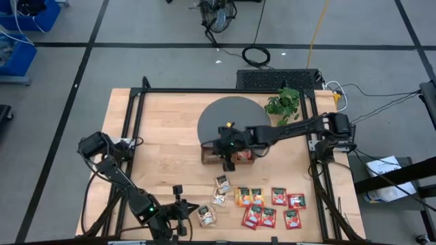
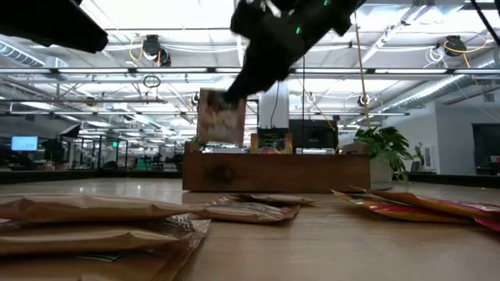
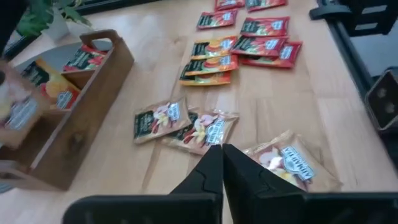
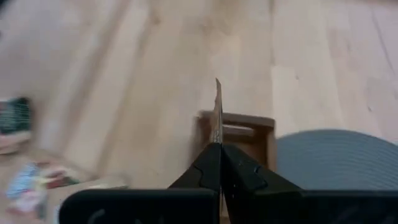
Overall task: Pick & Place Tea
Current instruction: Put the brown tea bag into the left wooden organizer
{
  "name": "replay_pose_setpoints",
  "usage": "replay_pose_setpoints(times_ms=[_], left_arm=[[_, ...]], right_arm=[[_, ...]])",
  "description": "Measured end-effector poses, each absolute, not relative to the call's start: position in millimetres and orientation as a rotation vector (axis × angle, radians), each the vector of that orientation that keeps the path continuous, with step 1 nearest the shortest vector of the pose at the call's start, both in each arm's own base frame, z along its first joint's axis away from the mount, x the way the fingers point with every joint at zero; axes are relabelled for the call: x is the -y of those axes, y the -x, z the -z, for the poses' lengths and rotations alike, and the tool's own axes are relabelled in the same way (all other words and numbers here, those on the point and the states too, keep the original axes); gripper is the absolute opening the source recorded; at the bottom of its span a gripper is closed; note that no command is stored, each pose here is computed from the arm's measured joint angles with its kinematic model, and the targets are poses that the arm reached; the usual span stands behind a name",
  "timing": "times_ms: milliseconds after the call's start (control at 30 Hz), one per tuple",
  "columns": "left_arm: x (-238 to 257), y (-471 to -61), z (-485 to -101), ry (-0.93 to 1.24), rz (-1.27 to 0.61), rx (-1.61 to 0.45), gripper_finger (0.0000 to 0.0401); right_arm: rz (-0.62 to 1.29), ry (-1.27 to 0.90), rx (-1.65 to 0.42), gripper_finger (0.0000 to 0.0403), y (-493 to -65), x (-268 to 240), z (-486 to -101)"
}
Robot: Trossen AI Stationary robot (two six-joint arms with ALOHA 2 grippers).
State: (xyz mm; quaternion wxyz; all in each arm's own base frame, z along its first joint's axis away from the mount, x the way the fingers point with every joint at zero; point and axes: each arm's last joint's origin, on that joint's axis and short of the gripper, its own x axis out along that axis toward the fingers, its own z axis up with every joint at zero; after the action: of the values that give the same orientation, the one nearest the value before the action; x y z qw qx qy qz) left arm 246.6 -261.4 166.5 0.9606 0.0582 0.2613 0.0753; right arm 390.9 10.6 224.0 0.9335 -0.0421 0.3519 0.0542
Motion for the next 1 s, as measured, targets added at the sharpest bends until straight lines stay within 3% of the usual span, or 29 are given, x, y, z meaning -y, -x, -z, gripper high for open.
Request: replay_pose_setpoints(times_ms=[300,767,1000], left_arm=[[262,-247,-166,-0.148,-0.126,-0.539,0.0024],[262,-246,-166,-0.153,-0.127,-0.543,0.0032],[262,-246,-166,-0.153,-0.127,-0.543,0.0033]], right_arm=[[-0.052,0.09,-0.762,0.0,-397,23,-205],[-0.14,0.069,-0.813,0.0001,-402,32,-180],[-0.083,0.092,-0.805,0.0056,-403,34,-182]])
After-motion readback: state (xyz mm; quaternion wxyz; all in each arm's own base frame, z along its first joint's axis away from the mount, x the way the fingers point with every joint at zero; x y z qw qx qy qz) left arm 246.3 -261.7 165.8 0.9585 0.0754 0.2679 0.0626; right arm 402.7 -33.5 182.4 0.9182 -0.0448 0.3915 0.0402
